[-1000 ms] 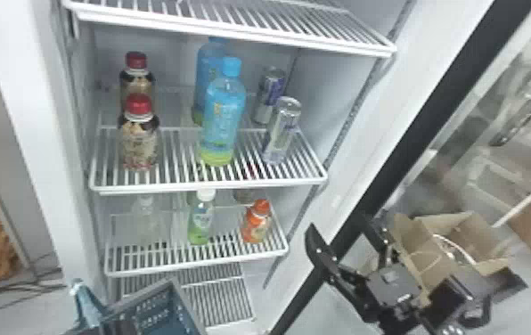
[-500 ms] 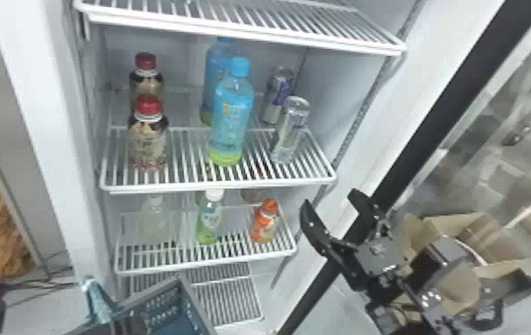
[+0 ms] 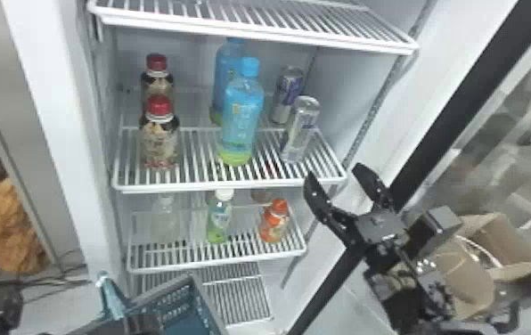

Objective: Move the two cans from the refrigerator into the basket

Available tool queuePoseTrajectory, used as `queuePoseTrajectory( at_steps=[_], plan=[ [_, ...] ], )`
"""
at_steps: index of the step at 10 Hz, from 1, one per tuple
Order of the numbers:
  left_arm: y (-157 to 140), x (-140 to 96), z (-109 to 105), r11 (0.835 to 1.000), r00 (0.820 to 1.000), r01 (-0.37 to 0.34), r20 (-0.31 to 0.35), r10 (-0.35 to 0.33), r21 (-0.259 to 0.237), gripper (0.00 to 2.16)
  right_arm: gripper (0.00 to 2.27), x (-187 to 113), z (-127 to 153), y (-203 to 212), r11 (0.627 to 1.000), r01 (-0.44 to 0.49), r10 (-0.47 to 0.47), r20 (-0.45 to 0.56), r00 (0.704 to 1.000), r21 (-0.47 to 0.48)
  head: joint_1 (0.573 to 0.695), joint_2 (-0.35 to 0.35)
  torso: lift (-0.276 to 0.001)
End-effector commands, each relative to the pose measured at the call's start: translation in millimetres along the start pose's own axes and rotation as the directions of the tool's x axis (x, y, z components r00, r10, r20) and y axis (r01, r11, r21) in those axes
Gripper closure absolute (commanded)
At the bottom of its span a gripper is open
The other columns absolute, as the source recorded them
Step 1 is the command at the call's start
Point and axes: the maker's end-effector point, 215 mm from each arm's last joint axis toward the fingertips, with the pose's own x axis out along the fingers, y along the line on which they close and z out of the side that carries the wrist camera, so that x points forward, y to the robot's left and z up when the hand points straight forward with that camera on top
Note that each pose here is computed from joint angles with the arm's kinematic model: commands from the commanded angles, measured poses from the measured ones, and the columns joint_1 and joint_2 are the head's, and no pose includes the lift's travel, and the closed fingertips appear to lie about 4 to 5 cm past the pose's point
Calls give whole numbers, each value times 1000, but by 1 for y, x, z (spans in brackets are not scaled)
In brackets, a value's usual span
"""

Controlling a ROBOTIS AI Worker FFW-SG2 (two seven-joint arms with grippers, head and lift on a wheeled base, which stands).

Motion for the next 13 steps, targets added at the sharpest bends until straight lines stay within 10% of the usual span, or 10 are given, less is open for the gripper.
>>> queuePoseTrajectory(
  at_steps=[1,13],
  plan=[
    [1,-1,-1,1000,1000,-2,0,2,-2,1191,199,18,1,5,1000,-15,15,3,1000,13,695,-290,-25],
    [1,-3,-2,1000,1000,-2,1,2,-6,1191,202,119,-8,23,998,-56,57,-36,998,26,695,-208,-25]
  ],
)
